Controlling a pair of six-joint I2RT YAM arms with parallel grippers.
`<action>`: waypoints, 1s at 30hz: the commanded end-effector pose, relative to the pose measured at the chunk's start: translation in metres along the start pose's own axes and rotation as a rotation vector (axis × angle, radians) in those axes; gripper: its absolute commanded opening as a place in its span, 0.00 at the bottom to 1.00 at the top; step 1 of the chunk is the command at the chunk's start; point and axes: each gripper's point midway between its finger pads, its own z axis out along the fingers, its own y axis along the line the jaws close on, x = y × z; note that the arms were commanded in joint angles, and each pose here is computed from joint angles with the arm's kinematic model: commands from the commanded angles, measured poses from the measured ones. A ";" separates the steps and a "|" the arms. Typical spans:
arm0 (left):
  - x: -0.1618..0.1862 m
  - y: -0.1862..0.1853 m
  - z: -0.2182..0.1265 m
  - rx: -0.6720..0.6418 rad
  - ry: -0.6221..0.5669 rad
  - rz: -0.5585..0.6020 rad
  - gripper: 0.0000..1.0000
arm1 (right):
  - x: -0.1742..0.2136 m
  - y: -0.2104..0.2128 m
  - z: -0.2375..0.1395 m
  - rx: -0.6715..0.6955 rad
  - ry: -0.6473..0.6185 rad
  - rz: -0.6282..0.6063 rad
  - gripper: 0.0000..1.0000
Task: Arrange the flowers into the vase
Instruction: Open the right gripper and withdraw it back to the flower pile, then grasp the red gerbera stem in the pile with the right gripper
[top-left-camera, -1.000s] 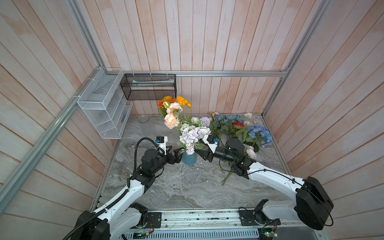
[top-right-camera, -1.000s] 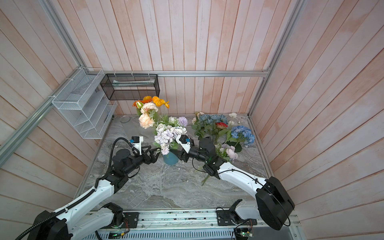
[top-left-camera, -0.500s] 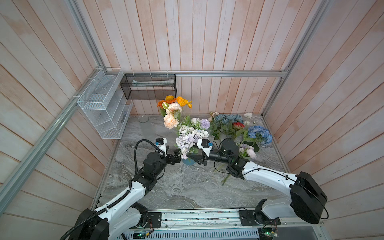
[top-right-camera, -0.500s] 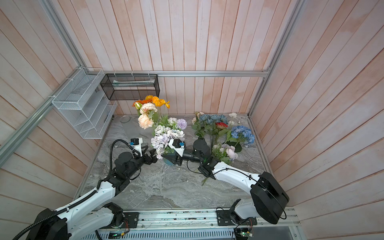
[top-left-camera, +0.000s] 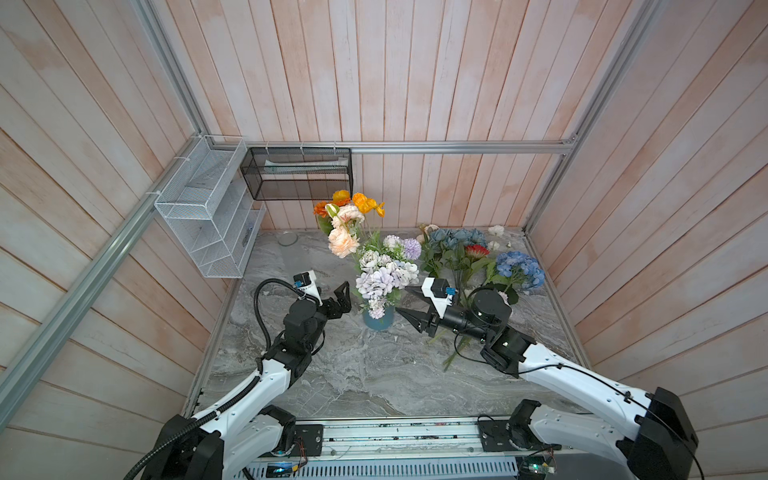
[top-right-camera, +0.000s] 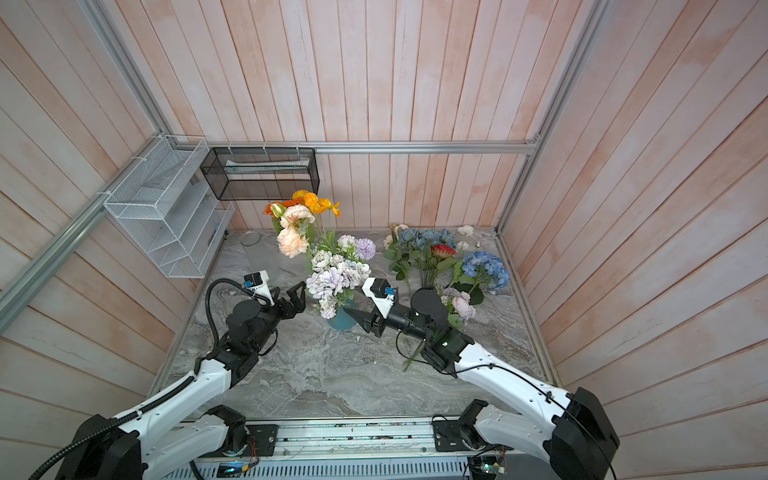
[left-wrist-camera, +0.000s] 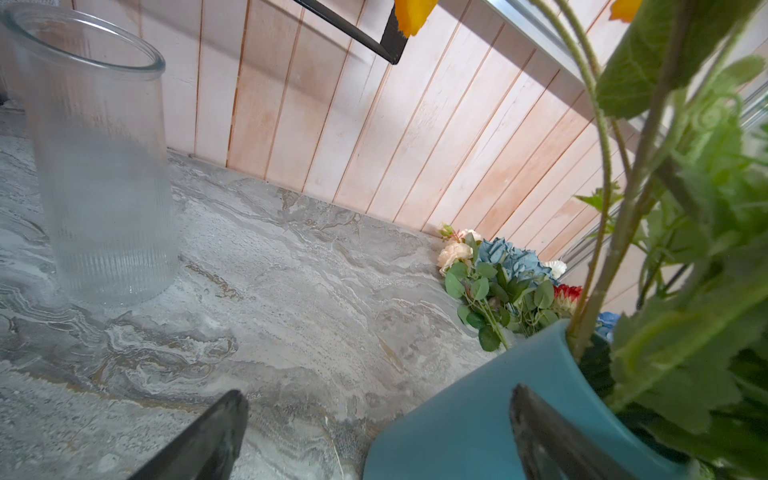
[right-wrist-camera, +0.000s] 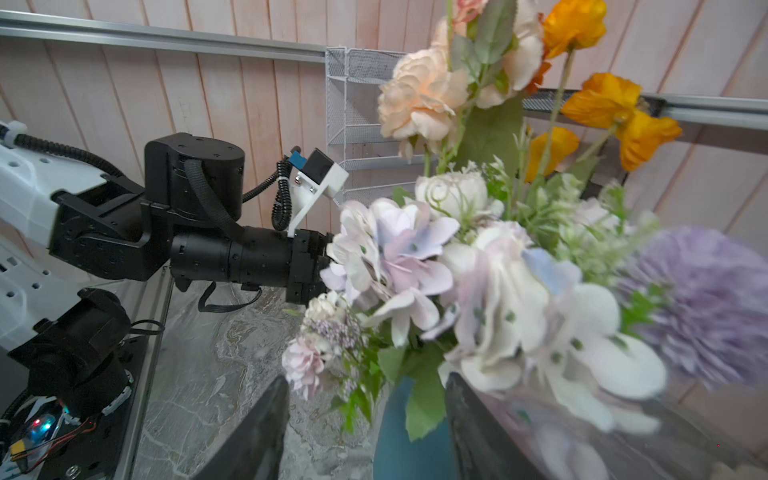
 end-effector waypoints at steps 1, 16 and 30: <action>-0.013 -0.002 0.003 0.003 -0.044 -0.043 1.00 | 0.024 -0.040 -0.017 0.176 0.062 0.158 0.60; 0.003 -0.006 0.012 0.053 0.013 -0.003 1.00 | 0.108 -0.214 -0.061 0.746 0.208 0.656 0.45; 0.014 -0.001 0.021 0.067 0.050 0.023 1.00 | 0.201 -0.277 -0.044 0.905 0.476 0.728 0.35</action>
